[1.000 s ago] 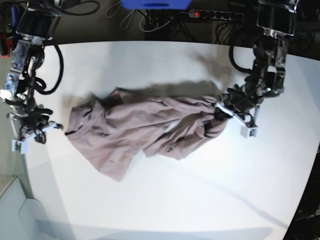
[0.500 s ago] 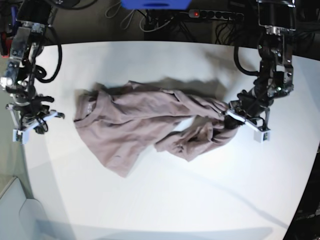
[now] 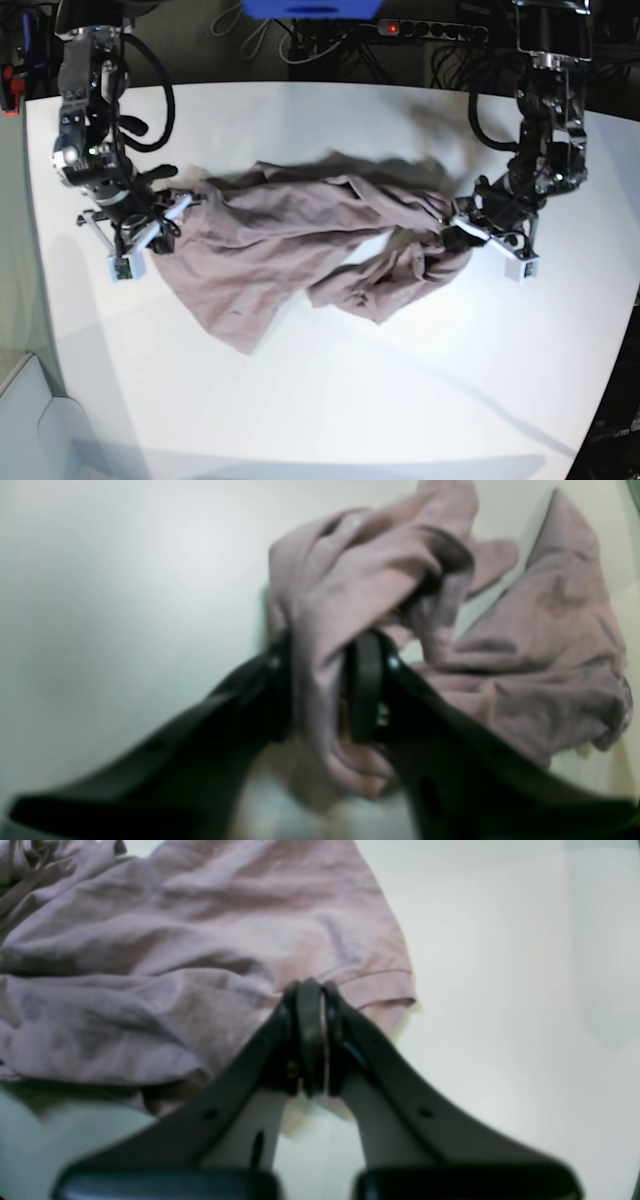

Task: Layout the t-shirt on the table in an organized manner, then fold the t-shirt properly
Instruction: 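Pull the shirt with the right gripper away from the left gripper, spreading it, then move the left gripper to grasp a bunched fold in the shirt's middle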

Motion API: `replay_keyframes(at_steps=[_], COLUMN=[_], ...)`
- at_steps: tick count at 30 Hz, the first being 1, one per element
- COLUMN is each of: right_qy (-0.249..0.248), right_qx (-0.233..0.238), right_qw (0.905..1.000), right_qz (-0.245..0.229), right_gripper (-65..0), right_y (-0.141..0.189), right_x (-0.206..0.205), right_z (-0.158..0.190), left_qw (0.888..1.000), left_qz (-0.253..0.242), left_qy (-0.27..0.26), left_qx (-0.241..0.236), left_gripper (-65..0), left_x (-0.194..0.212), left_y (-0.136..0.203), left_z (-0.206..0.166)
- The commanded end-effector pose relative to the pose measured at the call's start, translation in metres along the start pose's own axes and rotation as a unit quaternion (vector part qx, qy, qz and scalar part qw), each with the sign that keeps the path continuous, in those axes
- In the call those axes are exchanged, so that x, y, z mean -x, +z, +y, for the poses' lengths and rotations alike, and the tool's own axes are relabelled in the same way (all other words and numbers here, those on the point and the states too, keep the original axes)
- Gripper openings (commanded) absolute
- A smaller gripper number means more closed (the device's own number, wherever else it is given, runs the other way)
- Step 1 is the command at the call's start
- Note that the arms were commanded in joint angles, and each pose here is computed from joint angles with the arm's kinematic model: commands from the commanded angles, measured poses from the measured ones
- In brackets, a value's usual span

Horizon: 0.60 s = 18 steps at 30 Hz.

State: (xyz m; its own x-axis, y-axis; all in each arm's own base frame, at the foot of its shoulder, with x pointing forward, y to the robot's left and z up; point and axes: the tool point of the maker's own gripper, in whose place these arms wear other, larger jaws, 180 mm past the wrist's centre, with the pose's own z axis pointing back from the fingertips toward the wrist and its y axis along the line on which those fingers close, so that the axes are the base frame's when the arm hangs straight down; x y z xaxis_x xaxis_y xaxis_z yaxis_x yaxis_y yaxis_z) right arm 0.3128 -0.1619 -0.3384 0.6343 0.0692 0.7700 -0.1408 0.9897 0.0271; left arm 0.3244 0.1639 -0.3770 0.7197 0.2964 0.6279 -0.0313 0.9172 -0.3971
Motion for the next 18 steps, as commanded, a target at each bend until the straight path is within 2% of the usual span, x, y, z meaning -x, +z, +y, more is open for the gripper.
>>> replay_keyframes(at_steps=[1, 5, 8, 13, 15, 18], right_qy=[0.005, 0.005, 0.005, 0.004, 0.003, 0.003], right_qx=[0.005, 0.007, 0.007, 0.007, 0.006, 0.005], right_qw=[0.9997, 0.9999, 0.9999, 1.0, 1.0, 1.0], right_qz=[-0.022, -0.013, -0.01, -0.003, 0.0, 0.002], right_gripper=[-62.8, -55.2, -53.1, -53.1, -53.1, -53.1], right_y=[0.004, 0.005, 0.006, 0.007, 0.007, 0.009], right_x=[-0.014, -0.005, -0.001, 0.004, 0.009, 0.01], right_z=[-0.004, -0.005, -0.006, -0.005, -0.005, -0.003], left_qw=[1.0, 0.999, 0.997, 0.994, 0.992, 0.994], left_qz=[-0.021, -0.034, -0.054, -0.094, -0.107, -0.093], left_qy=[-0.009, -0.022, -0.037, -0.04, -0.028, 0.001], left_qx=[0.008, 0.017, 0.029, 0.044, 0.054, 0.051], left_gripper=[-39.4, -22.3, -15.6, -15.0, -15.0, -15.0], left_x=[-0.016, -0.026, -0.038, -0.064, -0.081, -0.085], left_y=[0.005, 0.012, 0.02, 0.027, 0.017, -0.006], left_z=[-0.005, -0.014, -0.026, -0.042, -0.051, -0.046])
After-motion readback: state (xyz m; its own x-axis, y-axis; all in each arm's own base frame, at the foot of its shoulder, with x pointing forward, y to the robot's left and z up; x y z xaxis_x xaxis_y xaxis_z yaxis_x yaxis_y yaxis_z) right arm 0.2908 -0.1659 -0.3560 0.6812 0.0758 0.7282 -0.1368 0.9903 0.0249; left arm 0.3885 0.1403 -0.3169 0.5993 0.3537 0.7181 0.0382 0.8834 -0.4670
